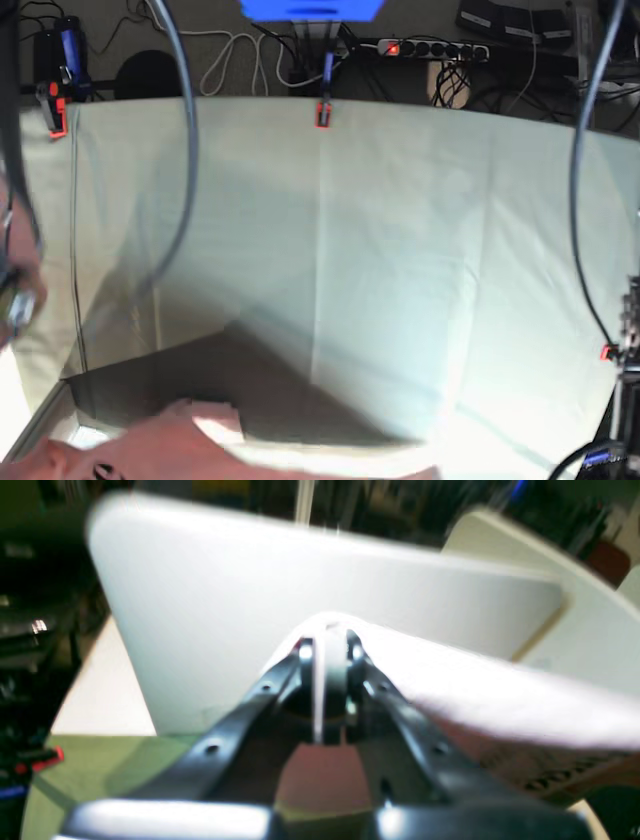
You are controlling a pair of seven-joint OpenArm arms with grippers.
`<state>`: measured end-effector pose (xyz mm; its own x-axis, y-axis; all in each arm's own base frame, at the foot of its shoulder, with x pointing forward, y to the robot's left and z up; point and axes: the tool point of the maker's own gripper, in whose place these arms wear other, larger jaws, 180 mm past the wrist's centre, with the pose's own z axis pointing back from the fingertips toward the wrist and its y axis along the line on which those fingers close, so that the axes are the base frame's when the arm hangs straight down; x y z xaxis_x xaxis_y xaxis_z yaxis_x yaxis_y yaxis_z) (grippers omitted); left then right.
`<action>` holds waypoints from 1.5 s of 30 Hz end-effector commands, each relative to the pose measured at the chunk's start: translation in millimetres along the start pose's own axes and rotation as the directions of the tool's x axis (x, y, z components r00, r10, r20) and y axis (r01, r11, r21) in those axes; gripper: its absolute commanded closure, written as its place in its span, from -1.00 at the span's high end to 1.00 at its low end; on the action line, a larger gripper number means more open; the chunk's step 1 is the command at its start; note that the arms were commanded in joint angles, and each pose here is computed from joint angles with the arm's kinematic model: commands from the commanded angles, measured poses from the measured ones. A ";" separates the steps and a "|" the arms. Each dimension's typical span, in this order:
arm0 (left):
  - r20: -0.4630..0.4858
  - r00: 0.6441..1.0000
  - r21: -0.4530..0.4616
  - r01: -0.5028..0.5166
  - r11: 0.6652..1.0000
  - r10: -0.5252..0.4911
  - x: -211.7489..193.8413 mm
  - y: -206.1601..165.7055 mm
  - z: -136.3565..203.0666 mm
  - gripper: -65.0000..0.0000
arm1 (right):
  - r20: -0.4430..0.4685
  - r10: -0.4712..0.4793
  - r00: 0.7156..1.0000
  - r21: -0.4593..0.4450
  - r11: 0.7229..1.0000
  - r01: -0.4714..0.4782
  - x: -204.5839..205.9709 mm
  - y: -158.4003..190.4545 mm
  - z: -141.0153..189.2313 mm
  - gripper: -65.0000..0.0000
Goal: Layout the t-shirt on the table in an organized manner, then fold the t-shirt properly
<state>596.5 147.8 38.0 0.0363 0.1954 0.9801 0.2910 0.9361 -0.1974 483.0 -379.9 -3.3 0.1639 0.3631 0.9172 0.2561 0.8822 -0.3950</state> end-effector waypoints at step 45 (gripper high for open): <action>-0.323 0.751 0.560 -0.339 0.756 0.576 -390.2 107.0 370.8 -0.99 | -0.631 0.116 0.767 0.250 0.966 0.059 -356.2 111.2 302.0 -1.00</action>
<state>255.1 272.8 -384.8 0.5293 0.6024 0.5975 -0.3394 0.7957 -0.5017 163.0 -312.2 -369.5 0.7711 0.1715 0.6132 0.0091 0.9599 -0.2800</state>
